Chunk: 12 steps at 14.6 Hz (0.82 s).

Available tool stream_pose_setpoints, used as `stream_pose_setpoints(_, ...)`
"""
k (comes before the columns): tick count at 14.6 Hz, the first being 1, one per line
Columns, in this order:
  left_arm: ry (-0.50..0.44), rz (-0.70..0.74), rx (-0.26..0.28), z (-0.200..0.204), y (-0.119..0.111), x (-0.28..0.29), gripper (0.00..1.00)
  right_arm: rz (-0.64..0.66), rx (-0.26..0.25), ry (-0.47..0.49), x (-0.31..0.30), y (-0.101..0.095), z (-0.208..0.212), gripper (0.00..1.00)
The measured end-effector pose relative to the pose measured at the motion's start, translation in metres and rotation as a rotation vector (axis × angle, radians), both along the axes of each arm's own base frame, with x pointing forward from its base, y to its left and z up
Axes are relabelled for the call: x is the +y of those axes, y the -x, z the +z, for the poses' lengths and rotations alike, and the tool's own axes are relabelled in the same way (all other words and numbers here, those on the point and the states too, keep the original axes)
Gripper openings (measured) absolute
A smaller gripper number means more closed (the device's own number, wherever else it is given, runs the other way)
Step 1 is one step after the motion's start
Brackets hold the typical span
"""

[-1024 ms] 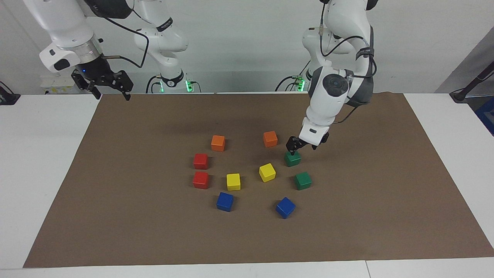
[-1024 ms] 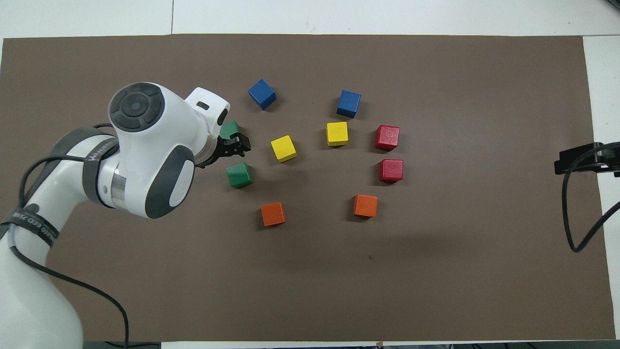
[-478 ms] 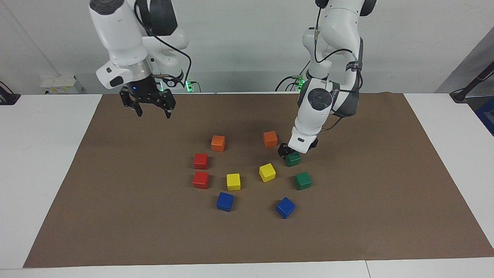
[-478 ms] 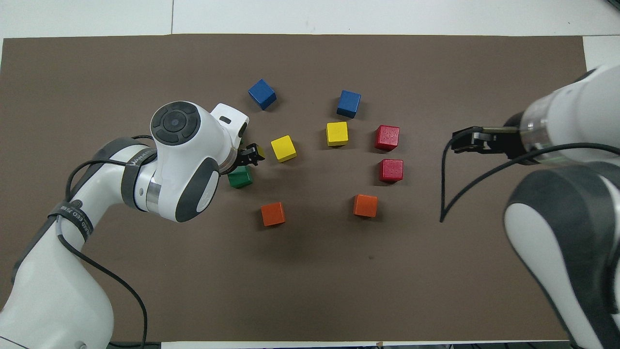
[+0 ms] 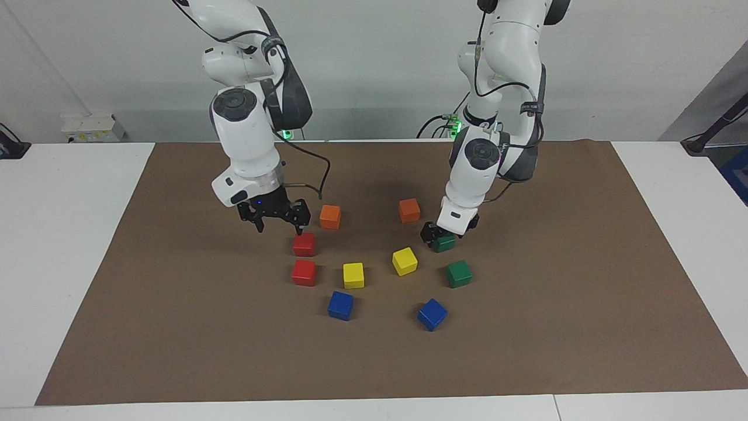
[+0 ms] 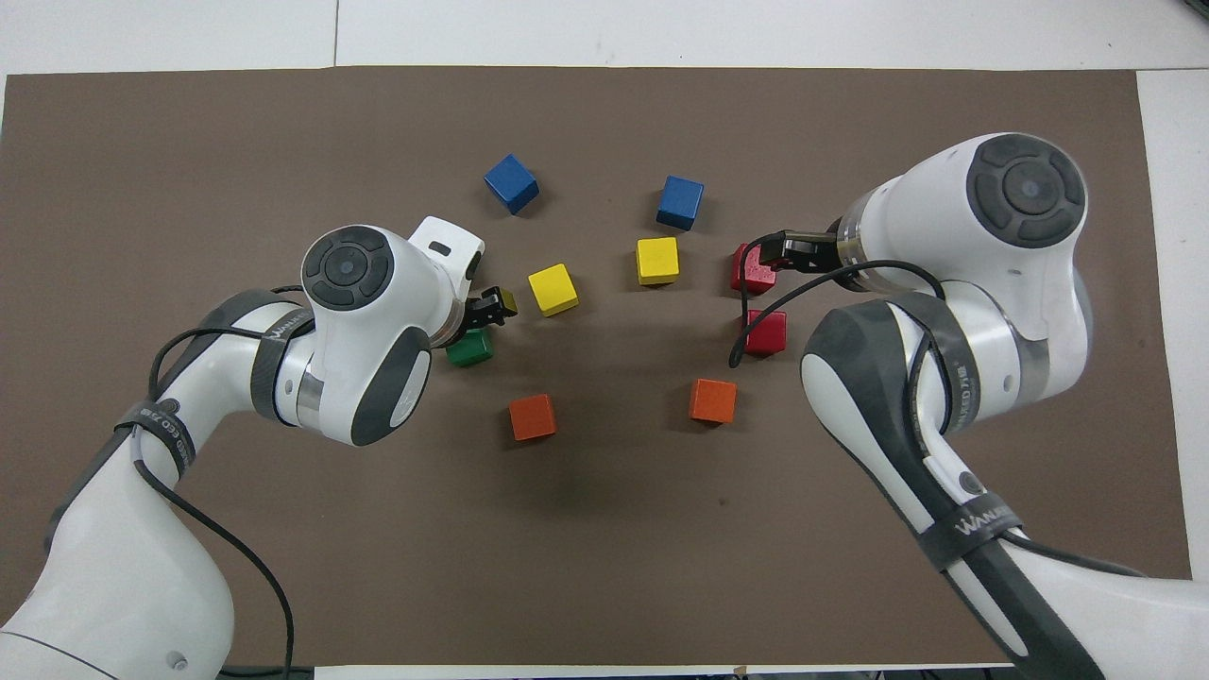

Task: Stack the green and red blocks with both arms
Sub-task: 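Grasp a green cube with the left gripper while the right gripper grasps red, then carry the green cube to the table edge while the right gripper lifts red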

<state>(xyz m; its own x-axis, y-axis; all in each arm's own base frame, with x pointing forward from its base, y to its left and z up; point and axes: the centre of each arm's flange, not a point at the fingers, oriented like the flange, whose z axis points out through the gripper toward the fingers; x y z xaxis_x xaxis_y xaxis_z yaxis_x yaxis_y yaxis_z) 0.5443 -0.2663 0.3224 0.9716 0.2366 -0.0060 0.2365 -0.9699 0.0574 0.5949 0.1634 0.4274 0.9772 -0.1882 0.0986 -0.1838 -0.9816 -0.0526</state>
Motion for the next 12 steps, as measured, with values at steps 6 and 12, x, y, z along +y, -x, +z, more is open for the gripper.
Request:
stream_pose_setpoints(6, -0.006, -0.001, 0.012, -0.016, -0.001, -0.001, 0.96, -0.064, 0.009, -0.010, 0.021, 0.020, -0.049, 1.00)
stream_pose_setpoints(12, -0.011, -0.008, 0.011, -0.016, 0.000, -0.001, 0.55, -0.067, 0.020, -0.006, 0.015, 0.039, -0.089, 1.00)
